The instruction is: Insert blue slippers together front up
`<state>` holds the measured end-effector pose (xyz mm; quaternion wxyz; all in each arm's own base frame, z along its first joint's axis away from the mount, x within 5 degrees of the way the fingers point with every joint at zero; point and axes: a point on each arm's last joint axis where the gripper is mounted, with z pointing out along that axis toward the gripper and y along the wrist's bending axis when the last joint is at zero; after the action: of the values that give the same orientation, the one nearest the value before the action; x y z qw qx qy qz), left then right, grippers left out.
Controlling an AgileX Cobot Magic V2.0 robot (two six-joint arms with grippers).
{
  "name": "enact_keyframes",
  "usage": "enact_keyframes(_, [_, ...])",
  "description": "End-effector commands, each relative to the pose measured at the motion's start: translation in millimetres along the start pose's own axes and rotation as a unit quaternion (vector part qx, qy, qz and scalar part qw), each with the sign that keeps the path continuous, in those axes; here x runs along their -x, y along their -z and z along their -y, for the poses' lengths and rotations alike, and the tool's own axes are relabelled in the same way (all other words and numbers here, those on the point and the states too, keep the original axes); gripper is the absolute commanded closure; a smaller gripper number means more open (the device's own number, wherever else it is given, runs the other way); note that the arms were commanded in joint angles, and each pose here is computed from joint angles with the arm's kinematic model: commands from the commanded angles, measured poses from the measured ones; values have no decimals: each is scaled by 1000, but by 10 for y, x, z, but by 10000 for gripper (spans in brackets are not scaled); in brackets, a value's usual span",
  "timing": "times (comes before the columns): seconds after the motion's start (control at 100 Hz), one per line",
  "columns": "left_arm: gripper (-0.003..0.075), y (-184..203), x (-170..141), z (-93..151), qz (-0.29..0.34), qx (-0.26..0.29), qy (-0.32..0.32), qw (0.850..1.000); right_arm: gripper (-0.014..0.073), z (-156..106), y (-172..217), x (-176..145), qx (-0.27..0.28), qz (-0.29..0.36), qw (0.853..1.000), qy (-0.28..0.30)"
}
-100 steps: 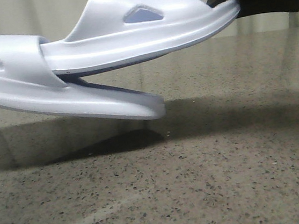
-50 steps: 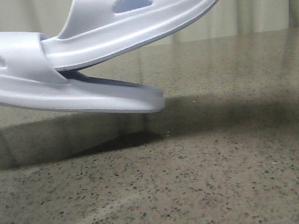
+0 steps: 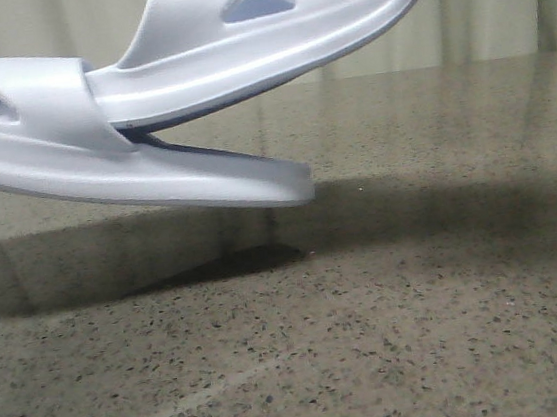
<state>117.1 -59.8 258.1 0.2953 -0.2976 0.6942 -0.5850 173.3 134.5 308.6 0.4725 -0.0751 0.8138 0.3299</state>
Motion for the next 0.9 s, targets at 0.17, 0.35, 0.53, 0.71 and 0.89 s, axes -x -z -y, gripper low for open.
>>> enact_keyframes(0.17, [704,8,-108,226,-71,-78,28,994,144,-30,80,124,2,12,999,51])
enact_keyframes(0.35, [704,4,-86,216,-58,-73,21,995,144,16,307,271,-14,66,994,87])
enact_keyframes(0.53, [704,3,-82,212,-55,-71,20,996,144,-21,754,459,-21,174,976,126])
enact_keyframes(0.71, [704,2,-81,208,-55,-69,19,996,144,-91,1199,548,-25,271,947,168])
enact_keyframes(0.89, [704,-6,-44,188,-35,-58,20,997,144,-116,1398,552,-31,305,932,193])
